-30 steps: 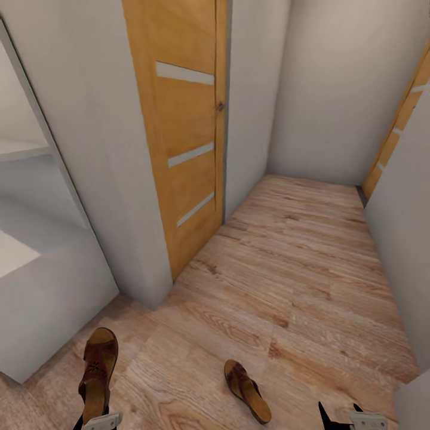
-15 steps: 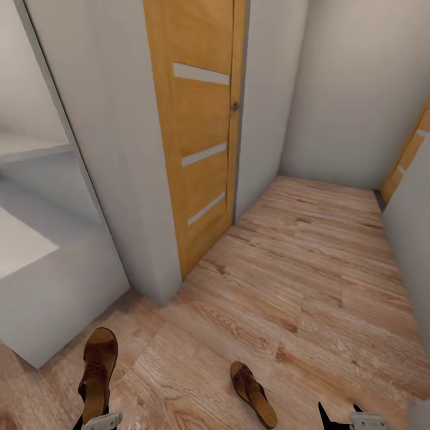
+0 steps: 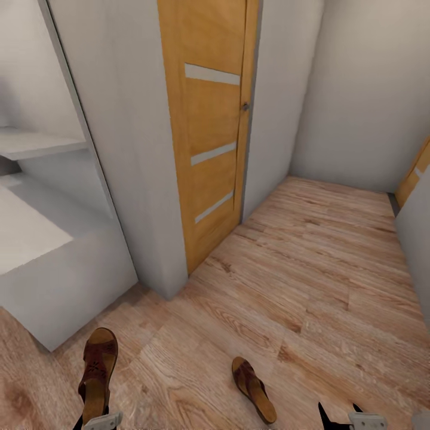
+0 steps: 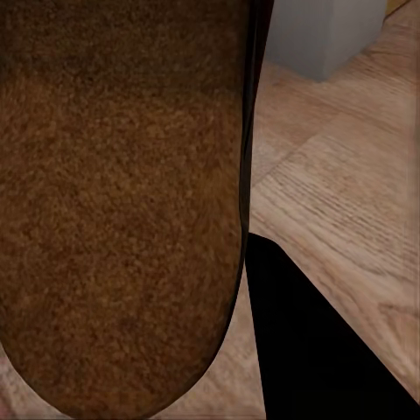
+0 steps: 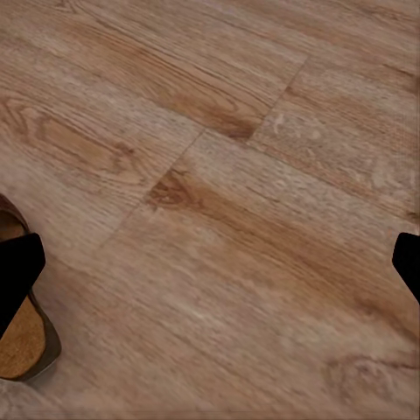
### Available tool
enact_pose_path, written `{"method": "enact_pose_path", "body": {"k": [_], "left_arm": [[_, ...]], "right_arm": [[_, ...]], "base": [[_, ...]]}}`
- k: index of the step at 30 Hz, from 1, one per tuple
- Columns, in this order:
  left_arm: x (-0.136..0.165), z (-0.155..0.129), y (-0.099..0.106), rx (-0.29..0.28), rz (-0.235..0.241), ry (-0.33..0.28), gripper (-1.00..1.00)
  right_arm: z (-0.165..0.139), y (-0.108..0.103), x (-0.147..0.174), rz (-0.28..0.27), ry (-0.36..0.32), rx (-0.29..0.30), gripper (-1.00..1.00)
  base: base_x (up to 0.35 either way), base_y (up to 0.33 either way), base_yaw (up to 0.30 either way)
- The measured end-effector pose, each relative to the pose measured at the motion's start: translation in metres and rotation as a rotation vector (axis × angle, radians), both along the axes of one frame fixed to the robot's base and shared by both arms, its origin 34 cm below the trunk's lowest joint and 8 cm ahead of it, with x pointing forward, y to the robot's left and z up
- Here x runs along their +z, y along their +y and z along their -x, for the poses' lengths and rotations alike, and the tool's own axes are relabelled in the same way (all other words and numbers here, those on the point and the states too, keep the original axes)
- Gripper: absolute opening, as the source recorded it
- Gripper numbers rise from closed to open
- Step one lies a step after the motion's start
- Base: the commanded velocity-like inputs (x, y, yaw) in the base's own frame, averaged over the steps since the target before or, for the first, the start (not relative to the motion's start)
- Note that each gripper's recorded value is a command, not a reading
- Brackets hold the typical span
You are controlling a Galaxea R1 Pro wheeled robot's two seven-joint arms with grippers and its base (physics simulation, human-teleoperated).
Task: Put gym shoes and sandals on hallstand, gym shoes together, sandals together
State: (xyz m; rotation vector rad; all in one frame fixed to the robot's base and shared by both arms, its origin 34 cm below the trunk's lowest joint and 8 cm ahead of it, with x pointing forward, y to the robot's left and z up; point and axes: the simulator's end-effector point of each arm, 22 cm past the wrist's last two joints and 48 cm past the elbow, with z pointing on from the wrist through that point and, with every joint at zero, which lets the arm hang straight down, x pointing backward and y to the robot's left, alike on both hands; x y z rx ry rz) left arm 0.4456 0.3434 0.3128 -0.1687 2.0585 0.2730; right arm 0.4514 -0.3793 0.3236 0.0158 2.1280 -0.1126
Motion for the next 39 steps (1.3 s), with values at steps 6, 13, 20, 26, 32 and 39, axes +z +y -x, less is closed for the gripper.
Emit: {"method": "enact_pose_path", "body": {"k": [6, 13, 20, 26, 32, 39], "left_arm": [[0.000, 0.000, 0.000, 0.000, 0.000, 0.000, -1.00], [0.005, -0.010, -0.007, -0.031, 0.003, -0.017, -1.00], [0.017, -0.039, -0.016, -0.074, 0.018, -0.047, -1.00], [0.044, -0.117, -0.058, -0.212, 0.091, -0.038, -1.00], [0.089, -0.192, -0.109, -0.381, 0.211, 0.011, -1.00], [0.137, -0.237, -0.173, -0.579, 0.338, 0.016, -1.00]], "right_arm": [[0.000, 0.000, 0.000, 0.000, 0.000, 0.000, 1.00], [-0.001, 0.000, 0.001, 0.004, -0.001, 0.006, 1.00], [-0.007, 0.019, -0.003, 0.028, 0.032, 0.108, 1.00], [-0.041, 0.028, 0.003, 0.071, 0.116, 0.194, 1.00], [-0.103, 0.036, 0.029, 0.103, 0.173, 0.227, 1.00], [-0.173, 0.061, 0.064, 0.118, 0.154, 0.277, 1.00]], "base": [[-0.007, -0.006, 0.001], [0.000, 0.000, 0.000], [0.000, 0.000, 0.000], [0.000, 0.000, 0.000], [0.000, 0.000, 0.000], [0.000, 0.000, 0.000]]}}
